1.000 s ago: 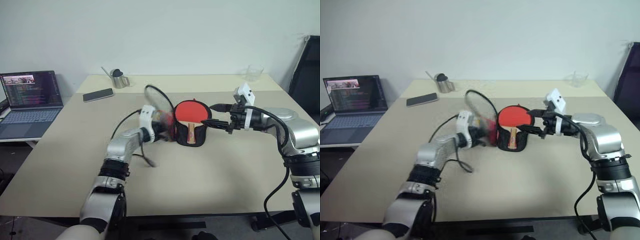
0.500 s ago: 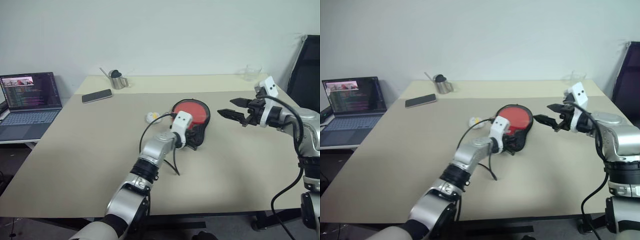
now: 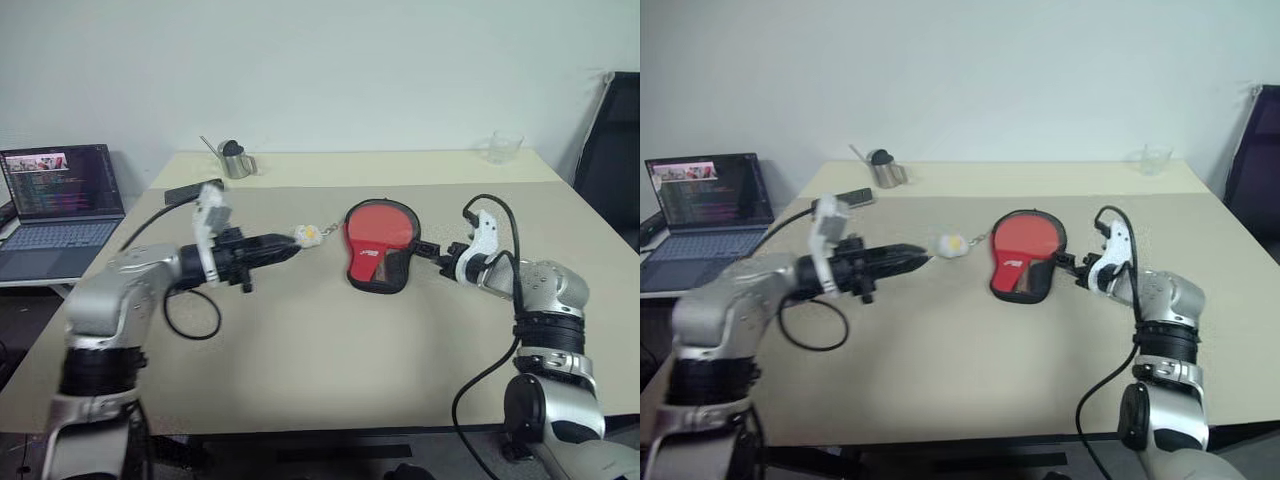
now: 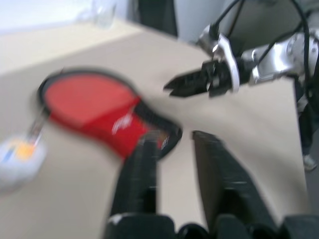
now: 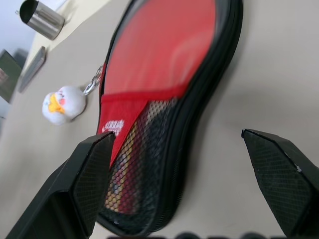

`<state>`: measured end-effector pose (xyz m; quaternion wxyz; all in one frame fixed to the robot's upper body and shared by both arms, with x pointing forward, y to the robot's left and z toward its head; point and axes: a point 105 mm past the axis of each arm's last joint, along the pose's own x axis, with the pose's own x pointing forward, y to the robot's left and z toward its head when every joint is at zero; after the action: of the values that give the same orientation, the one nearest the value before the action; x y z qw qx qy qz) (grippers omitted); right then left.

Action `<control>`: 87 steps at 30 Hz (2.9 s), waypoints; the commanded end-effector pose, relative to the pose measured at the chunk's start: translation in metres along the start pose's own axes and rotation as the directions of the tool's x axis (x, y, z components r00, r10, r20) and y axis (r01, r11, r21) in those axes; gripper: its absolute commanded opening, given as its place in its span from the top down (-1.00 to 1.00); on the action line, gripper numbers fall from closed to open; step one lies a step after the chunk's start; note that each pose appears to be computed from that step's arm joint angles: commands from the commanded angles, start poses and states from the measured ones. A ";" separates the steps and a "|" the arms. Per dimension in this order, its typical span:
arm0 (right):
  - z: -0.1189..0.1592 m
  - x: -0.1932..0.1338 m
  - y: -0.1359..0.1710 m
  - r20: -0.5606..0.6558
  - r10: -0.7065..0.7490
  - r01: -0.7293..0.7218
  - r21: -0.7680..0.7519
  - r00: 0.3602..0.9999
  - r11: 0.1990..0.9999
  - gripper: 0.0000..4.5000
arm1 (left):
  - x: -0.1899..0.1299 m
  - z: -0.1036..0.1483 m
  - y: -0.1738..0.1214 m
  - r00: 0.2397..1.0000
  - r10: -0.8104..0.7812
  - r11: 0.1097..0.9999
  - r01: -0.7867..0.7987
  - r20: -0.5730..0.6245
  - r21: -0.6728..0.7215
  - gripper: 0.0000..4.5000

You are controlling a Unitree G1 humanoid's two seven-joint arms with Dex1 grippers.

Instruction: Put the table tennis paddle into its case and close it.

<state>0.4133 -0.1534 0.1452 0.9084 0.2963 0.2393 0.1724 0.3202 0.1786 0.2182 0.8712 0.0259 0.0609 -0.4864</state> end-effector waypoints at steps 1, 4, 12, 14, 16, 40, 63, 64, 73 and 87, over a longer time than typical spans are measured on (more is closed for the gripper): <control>0.010 -0.001 0.013 0.029 0.057 -0.059 0.044 0.998 0.997 -1.00 | -0.019 0.010 -0.013 1.000 -0.005 0.998 0.004 0.003 0.066 -0.19; 0.007 0.004 0.011 0.027 0.072 -0.076 0.200 0.997 0.977 -1.00 | -0.029 0.002 -0.017 0.999 0.012 0.998 -0.010 -0.036 0.064 -0.70; -0.012 0.013 0.011 -0.035 0.085 -0.071 0.293 0.996 0.953 -1.00 | -0.036 -0.008 -0.011 0.990 0.120 0.988 -0.111 -0.078 0.106 -0.98; -0.019 0.016 0.015 -0.059 0.097 -0.076 0.283 0.994 0.956 -1.00 | -0.036 -0.011 -0.017 0.991 0.101 0.989 -0.090 -0.093 0.114 -0.98; -0.025 0.017 0.016 -0.072 0.100 -0.076 0.283 0.992 0.956 -1.00 | -0.037 -0.012 -0.021 0.991 0.092 0.990 -0.081 -0.095 0.115 -0.98; -0.058 0.040 0.050 -0.090 0.155 -0.112 0.369 0.984 0.923 -1.00 | -0.025 -0.003 -0.015 0.987 0.148 0.980 -0.137 -0.064 0.146 -0.98; -0.073 0.023 0.042 -0.197 0.170 -0.121 0.237 0.966 0.964 0.99 | -0.018 -0.005 -0.010 0.987 0.142 0.978 -0.128 -0.076 0.165 -1.00; -0.076 0.018 0.044 -0.226 0.192 -0.144 0.214 0.955 0.966 0.99 | -0.018 -0.005 -0.009 0.987 0.140 0.978 -0.126 -0.078 0.165 -1.00; -0.109 -0.028 0.053 -0.460 0.303 -0.317 0.049 0.835 0.947 0.99 | -0.013 -0.005 -0.006 0.990 0.106 0.982 -0.089 -0.097 0.169 -1.00; -0.148 -0.066 0.043 -0.648 0.295 -0.458 -0.093 0.702 0.884 0.99 | -0.011 -0.006 -0.009 0.989 0.078 0.984 -0.057 -0.122 0.169 -1.00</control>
<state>0.2797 -0.0883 0.0871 0.7666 0.1558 0.4343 0.4465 0.3073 0.1848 0.2017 0.8776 0.1104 0.0927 -0.4571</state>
